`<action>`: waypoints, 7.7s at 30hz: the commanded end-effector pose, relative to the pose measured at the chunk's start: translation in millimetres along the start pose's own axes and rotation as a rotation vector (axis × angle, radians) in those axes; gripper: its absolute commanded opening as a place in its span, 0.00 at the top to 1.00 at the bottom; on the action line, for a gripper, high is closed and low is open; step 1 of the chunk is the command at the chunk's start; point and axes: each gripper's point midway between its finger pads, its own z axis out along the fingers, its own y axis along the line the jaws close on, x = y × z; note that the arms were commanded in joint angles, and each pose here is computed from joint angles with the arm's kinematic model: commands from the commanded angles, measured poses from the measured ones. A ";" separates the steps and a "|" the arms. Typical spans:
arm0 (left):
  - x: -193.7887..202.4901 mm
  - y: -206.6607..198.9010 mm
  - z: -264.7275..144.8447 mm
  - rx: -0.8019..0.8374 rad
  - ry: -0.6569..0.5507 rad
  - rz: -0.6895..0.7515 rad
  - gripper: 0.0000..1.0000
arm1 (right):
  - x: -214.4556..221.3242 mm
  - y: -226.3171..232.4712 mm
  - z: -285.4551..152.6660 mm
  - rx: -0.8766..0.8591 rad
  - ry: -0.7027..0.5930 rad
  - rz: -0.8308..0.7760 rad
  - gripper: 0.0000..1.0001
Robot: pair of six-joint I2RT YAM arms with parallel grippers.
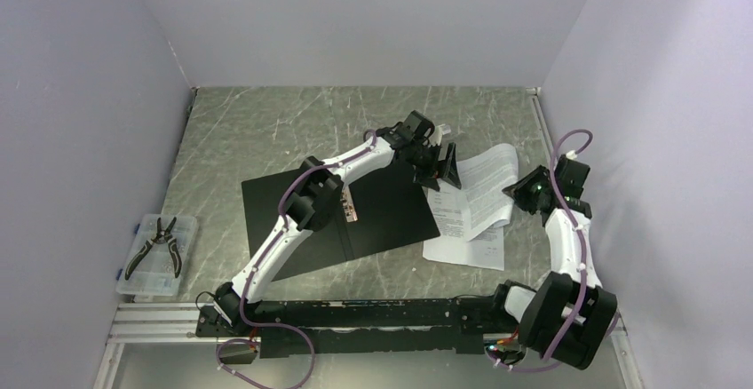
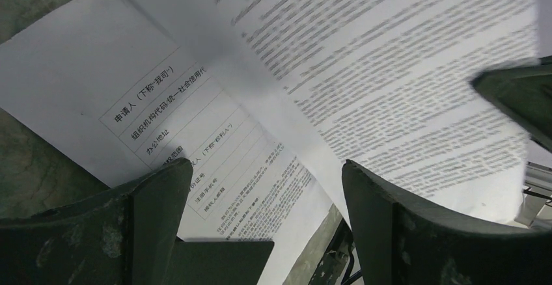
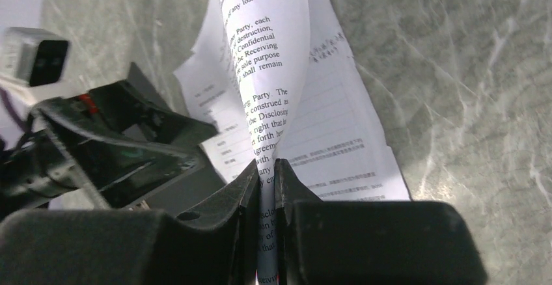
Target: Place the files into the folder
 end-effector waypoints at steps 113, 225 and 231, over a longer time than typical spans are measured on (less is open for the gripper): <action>103.6 -285.9 -392.5 0.615 -0.471 0.377 0.97 | 75.4 281.4 -202.1 -1.396 0.173 0.181 0.00; 153.8 -246.9 -387.4 0.439 -0.428 0.578 0.97 | 110.0 272.1 -318.4 -1.394 0.301 -0.482 0.58; 152.4 -243.4 -384.7 0.429 -0.427 0.571 0.97 | 110.7 275.8 -319.9 -1.410 0.304 -0.485 0.61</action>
